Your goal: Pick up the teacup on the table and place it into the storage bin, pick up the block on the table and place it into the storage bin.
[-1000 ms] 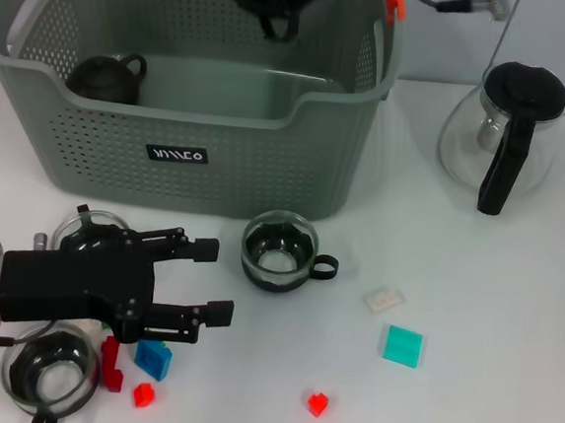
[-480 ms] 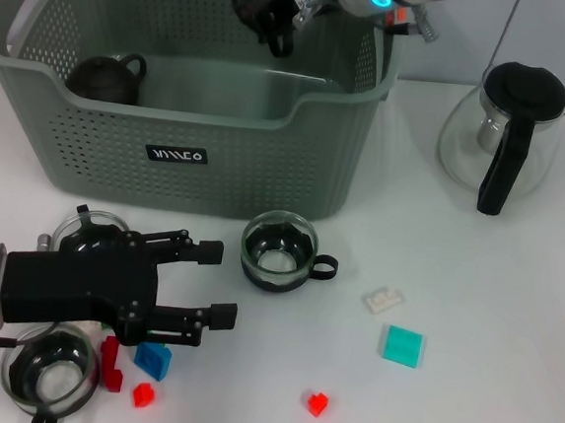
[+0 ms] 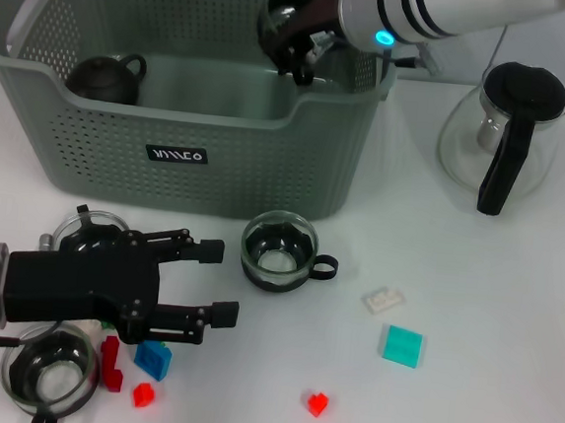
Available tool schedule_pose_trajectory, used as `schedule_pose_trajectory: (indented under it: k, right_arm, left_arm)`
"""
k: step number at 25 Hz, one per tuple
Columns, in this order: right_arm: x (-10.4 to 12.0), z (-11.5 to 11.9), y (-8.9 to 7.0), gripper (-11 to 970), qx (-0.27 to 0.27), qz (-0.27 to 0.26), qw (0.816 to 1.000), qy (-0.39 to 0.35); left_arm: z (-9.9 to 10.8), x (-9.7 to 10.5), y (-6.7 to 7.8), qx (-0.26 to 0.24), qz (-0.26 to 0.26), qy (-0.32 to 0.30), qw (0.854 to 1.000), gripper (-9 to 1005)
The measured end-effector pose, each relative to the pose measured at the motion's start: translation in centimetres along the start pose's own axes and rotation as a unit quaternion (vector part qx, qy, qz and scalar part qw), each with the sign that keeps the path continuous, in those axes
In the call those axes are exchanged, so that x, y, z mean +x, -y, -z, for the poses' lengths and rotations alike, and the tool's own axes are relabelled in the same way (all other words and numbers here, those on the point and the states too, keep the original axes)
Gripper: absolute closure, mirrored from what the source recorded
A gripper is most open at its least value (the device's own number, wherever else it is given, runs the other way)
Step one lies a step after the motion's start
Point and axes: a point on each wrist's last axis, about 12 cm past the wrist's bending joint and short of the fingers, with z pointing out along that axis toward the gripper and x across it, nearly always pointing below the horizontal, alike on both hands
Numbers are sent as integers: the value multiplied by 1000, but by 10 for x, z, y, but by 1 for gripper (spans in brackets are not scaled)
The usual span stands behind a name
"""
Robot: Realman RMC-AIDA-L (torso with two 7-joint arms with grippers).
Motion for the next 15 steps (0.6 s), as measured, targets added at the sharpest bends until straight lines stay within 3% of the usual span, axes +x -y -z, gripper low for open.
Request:
schedule_pose_trajectory:
  k: [15]
  right_arm:
    - [18, -5, -1, 893, 1, -6, 1000, -22]
  left_arm:
    - [0, 2, 1, -3, 2, 2, 1000, 158]
